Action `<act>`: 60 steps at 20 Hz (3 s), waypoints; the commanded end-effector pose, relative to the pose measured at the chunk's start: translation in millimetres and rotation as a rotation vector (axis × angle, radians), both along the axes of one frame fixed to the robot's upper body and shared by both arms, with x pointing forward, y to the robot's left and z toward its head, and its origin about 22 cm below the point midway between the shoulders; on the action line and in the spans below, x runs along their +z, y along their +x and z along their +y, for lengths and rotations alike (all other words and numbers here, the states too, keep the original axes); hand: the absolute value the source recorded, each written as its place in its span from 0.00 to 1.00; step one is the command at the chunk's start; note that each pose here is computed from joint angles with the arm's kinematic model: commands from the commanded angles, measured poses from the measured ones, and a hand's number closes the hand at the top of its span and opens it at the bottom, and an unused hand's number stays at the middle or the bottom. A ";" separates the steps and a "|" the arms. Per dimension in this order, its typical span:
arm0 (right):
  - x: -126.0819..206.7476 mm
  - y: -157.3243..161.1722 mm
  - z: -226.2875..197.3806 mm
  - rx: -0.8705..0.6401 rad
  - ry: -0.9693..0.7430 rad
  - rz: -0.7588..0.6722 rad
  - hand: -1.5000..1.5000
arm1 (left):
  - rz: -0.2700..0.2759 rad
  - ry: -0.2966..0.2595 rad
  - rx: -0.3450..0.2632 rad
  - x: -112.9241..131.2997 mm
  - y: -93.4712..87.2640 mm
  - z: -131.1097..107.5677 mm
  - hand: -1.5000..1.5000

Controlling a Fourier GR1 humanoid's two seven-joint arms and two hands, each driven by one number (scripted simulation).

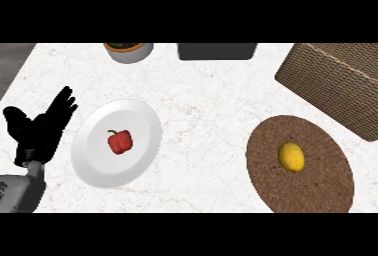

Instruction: Pick the lemon from the placemat and place it in the basket

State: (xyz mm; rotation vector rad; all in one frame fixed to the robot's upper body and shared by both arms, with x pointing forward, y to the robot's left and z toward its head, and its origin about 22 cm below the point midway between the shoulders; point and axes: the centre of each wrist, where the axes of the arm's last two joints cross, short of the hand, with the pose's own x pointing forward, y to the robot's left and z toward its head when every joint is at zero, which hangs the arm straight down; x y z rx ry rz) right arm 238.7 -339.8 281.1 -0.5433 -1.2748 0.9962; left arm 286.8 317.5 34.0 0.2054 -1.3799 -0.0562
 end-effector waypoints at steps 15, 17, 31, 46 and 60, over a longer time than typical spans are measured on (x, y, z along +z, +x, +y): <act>-177.1 -23.7 7.1 -0.033 0.120 -0.132 0.00 | -0.009 0.004 -0.016 -1.7 -2.2 8.9 0.50; -176.6 7.6 12.1 -0.061 0.187 -0.148 0.00 | -0.002 -0.003 -0.021 24.1 11.4 5.2 0.50; -228.7 26.0 47.5 -0.048 0.060 0.002 0.00 | 0.001 0.016 -0.010 -5.2 8.6 -7.8 0.50; -256.2 14.1 -2.2 0.024 0.155 -0.003 0.00 | 0.000 -0.004 -0.016 0.6 4.7 -17.5 0.50; -270.9 21.9 40.9 -0.002 0.005 0.023 0.00 | -0.012 -0.005 -0.015 -2.0 -0.3 7.3 0.50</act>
